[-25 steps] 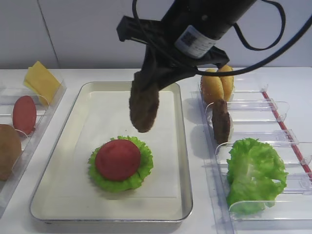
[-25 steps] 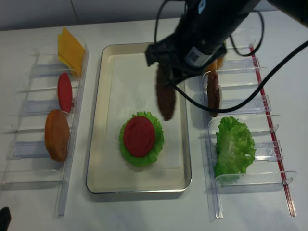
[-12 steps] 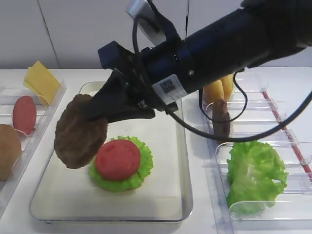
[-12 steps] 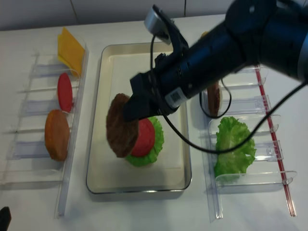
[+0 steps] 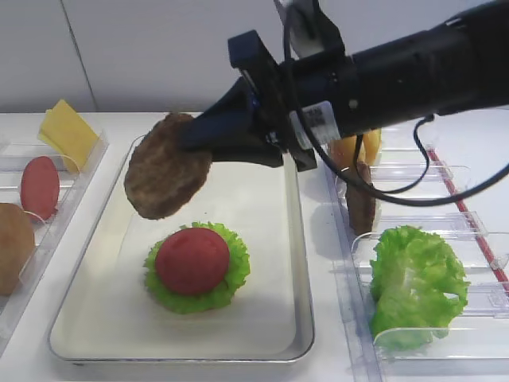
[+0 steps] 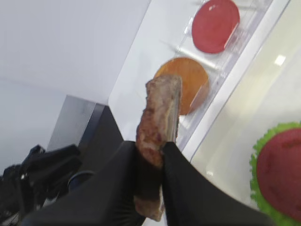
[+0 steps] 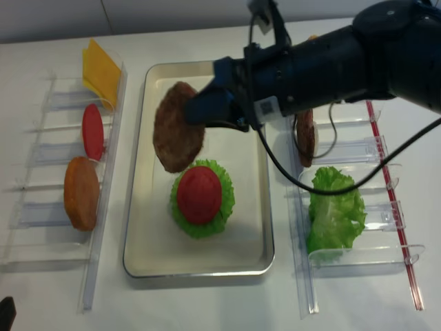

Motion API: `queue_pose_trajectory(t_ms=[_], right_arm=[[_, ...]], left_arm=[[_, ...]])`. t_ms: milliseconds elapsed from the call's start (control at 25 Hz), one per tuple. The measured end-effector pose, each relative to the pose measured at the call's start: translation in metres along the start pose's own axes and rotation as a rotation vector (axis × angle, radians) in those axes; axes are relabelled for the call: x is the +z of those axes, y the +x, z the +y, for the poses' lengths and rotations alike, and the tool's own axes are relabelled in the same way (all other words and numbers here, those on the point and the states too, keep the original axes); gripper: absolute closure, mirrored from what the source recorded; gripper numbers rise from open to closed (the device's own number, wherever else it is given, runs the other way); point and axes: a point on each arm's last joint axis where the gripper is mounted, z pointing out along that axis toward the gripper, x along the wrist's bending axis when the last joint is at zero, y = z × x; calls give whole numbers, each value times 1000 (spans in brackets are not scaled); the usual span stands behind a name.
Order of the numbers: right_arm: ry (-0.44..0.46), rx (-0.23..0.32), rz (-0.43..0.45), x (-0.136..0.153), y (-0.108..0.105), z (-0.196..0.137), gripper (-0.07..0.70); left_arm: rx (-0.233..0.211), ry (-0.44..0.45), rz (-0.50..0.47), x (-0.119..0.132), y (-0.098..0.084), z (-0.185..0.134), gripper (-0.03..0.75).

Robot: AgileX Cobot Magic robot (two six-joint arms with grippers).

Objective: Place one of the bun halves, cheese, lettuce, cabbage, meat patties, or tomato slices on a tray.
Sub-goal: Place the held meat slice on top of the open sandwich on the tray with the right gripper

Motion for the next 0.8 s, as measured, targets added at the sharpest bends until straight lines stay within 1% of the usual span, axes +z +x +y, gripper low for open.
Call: queue_pose_trajectory(t_ms=[120,200,400,520,800], right_arm=[[-5,19,43,-7,-12,-11,467],[-42,50,62,-10,-19,-15,467],[-47,94,58,-6,-33,-20,467],[-53,115,32,-3,-42,-19,468],[-27,194,-2,7,-68,-23,467]], left_arm=[[0,0,0,0,0,0,518],[0,0,0,0,0,0,518],[0,0,0,0,0,0,518],[0,0,0,0,0,0,518],[0,0,0,0,0,0,518]])
